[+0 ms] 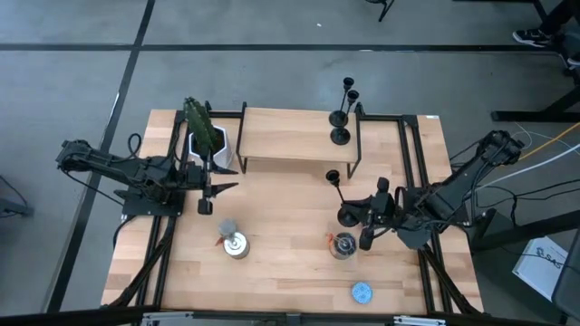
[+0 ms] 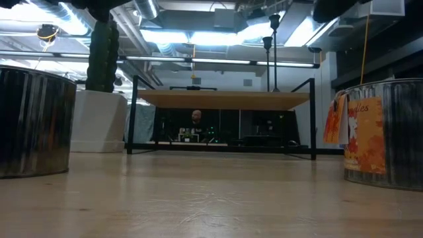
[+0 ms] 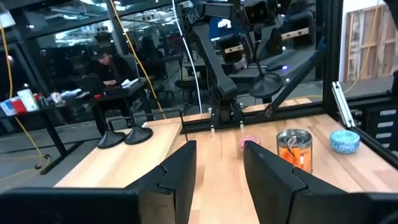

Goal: Pick & Place candle stick holders
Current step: Align the black candle holder with the other black candle holders on the shelf

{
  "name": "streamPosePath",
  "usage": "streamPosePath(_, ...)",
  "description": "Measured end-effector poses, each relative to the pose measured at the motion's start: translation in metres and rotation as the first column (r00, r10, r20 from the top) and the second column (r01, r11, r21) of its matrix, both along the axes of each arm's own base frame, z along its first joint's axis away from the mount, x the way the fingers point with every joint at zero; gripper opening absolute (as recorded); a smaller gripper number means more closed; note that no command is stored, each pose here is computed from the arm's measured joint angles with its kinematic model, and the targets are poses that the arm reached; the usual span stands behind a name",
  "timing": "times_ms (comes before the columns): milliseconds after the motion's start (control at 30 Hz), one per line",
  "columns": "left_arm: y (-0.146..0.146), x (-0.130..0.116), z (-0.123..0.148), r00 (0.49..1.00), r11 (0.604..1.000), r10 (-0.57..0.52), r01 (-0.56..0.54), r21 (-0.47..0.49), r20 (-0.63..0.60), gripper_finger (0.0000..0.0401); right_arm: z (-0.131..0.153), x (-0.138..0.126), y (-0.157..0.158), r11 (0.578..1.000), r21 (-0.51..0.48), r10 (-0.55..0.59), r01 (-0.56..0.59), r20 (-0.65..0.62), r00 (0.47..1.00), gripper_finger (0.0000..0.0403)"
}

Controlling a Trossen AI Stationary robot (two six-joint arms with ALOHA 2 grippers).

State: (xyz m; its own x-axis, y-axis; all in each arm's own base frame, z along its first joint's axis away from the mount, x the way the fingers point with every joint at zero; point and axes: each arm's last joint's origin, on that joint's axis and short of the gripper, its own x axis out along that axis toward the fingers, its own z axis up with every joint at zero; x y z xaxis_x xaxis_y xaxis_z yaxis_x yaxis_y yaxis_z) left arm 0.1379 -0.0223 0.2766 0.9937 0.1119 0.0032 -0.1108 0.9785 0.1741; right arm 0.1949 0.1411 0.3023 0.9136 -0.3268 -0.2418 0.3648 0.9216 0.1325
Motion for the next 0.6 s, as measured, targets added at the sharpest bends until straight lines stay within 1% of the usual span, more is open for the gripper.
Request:
streamPosePath(133,0.000,0.000,0.000,1.000,1.000,-0.001,0.001,0.028,-0.005,0.0128,-0.003,0.007,-0.003,1.000,0.022,-0.015,0.013,0.055,0.998,0.0014)
streamPosePath(333,0.001,0.000,-0.001,1.000,0.999,0.004,-0.003,0.033,-0.011,0.0127,-0.015,0.023,-0.015,1.000,0.020,0.012,-0.014,0.097,0.995,0.0014)
streamPosePath(467,0.004,0.001,-0.003,0.999,0.999,0.008,-0.006,0.046,-0.038,0.0127,-0.020,0.033,-0.031,0.999,-0.026,0.024,-0.022,0.099,0.995,0.0014)
streamPosePath(600,0.009,0.002,-0.005,0.998,0.999,-0.025,0.027,0.024,-0.056,0.0127,-0.020,0.042,-0.050,0.996,-0.087,-0.003,0.009,0.072,0.997,0.0015)
